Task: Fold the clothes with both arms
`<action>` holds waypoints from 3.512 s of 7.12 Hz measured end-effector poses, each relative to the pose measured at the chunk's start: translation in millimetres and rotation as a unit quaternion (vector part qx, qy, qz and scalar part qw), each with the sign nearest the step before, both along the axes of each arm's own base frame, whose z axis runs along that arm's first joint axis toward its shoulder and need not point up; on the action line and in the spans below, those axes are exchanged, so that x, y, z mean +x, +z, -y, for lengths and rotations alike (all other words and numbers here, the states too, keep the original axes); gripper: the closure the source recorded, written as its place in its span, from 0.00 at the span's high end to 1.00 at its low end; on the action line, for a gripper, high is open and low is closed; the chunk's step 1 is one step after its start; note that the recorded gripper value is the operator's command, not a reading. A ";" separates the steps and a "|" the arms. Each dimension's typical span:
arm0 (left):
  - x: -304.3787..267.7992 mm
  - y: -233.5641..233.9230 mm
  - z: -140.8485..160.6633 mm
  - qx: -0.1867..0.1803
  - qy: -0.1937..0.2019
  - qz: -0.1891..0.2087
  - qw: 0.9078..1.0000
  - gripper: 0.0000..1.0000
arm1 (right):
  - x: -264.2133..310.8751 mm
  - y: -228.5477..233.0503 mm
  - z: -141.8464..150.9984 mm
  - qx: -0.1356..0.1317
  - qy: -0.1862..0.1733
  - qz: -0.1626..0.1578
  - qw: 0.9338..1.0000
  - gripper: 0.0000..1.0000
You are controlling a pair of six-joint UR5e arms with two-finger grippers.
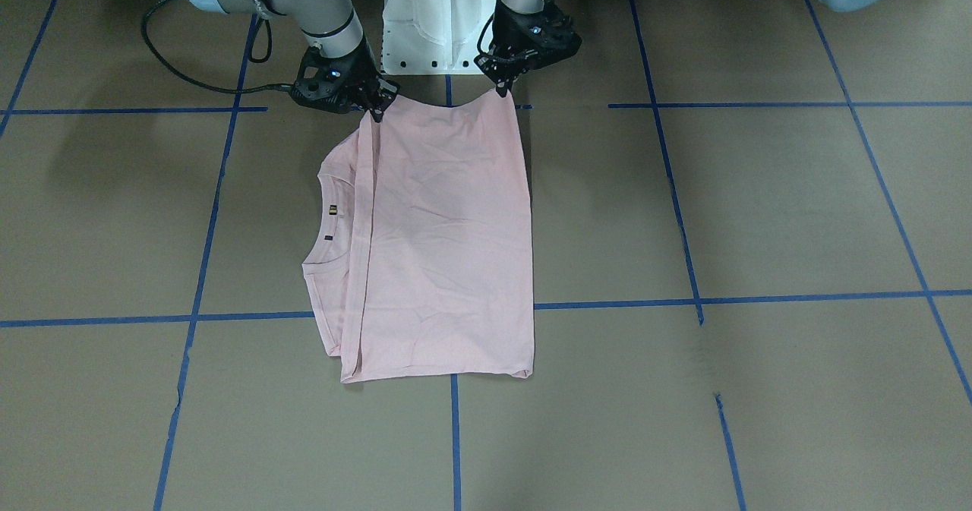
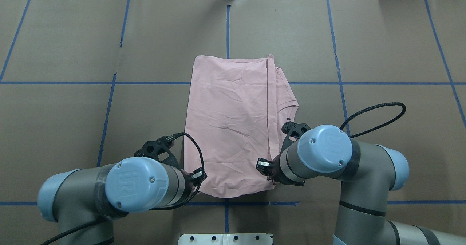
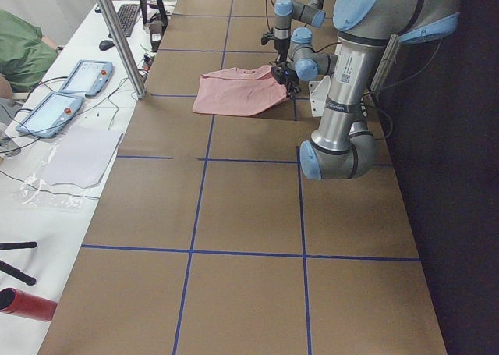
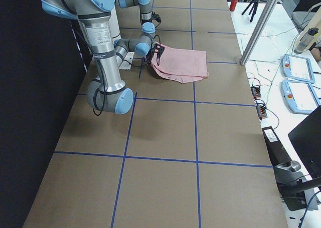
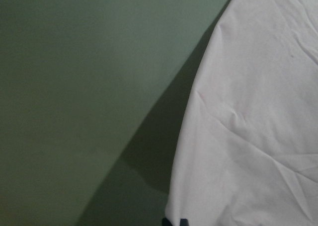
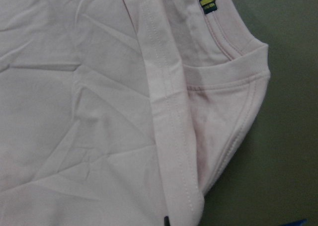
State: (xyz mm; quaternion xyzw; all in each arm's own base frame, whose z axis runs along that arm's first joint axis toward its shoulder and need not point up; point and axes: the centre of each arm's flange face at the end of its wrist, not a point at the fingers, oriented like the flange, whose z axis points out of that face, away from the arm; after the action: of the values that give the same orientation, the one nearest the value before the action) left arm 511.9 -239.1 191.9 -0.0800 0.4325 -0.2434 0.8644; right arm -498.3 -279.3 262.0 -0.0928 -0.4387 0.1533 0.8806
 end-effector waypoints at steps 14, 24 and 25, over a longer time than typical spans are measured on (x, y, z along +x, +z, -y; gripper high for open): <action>-2.8 15.9 288.9 0.081 -0.146 -0.047 0.985 0.80 | -5.0 8.7 250.2 0.004 0.124 -0.019 0.992 1.00; -169.5 86.2 411.1 0.175 -0.058 -0.016 0.983 1.00 | 203.0 118.5 455.9 0.081 0.067 -0.080 0.991 1.00; -224.4 94.9 405.5 0.208 -0.026 0.015 0.978 1.00 | 263.1 142.8 452.4 0.108 0.025 -0.103 0.988 1.00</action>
State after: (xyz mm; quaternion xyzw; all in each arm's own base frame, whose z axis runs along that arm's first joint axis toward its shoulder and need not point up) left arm 287.5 -644.7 286.8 0.1160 0.4629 -0.1715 0.8619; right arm -235.2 -731.6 404.8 0.0307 -0.3617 0.1359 0.9218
